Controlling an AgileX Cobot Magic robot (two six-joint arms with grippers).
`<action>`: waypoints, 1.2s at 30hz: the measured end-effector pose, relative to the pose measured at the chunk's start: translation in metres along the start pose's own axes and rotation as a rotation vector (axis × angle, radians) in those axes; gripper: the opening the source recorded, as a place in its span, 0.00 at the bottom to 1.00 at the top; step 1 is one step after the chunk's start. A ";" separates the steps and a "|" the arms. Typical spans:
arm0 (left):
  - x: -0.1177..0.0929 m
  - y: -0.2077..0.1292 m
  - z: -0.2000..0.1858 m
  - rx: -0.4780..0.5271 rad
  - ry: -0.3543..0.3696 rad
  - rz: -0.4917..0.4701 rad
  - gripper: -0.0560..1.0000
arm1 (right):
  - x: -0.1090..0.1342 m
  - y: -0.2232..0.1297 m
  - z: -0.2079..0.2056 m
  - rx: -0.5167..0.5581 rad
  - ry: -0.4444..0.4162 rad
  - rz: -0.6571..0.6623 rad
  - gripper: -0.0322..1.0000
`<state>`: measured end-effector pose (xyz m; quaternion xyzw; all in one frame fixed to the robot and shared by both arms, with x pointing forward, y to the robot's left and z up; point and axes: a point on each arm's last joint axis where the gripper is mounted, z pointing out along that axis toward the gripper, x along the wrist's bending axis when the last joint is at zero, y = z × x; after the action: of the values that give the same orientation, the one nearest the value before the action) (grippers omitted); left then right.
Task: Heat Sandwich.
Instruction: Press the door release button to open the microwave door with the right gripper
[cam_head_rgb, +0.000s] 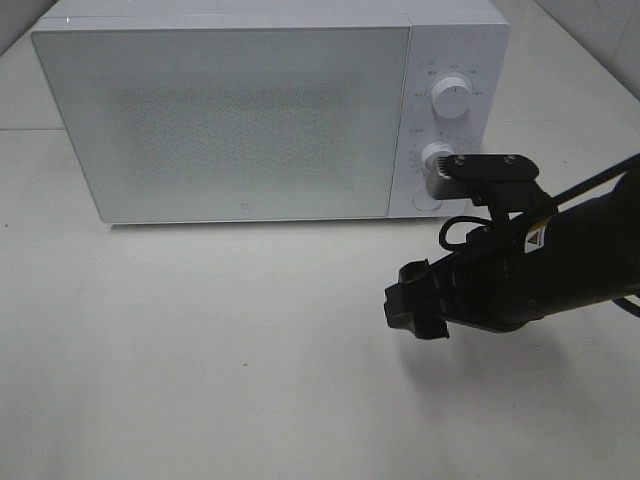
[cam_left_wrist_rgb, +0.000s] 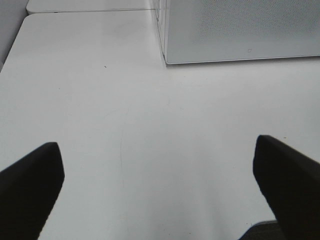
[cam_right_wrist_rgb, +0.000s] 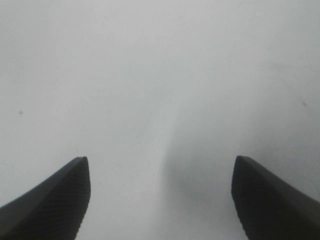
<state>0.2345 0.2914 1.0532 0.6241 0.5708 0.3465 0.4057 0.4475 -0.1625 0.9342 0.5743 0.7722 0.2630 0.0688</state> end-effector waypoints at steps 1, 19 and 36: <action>0.000 0.000 0.000 0.000 0.000 0.000 0.98 | 0.001 0.000 -0.001 0.031 0.006 -0.030 0.77; 0.000 0.000 0.000 0.000 0.000 0.000 0.98 | 0.010 -0.006 -0.030 0.405 0.041 -0.213 0.77; 0.000 0.000 0.000 0.000 0.000 0.000 0.98 | 0.007 -0.031 -0.162 0.079 0.045 -0.294 0.77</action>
<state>0.2345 0.2914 1.0532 0.6241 0.5708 0.3465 0.4057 0.3530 -0.2151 1.0589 0.4513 0.8591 0.2321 0.0667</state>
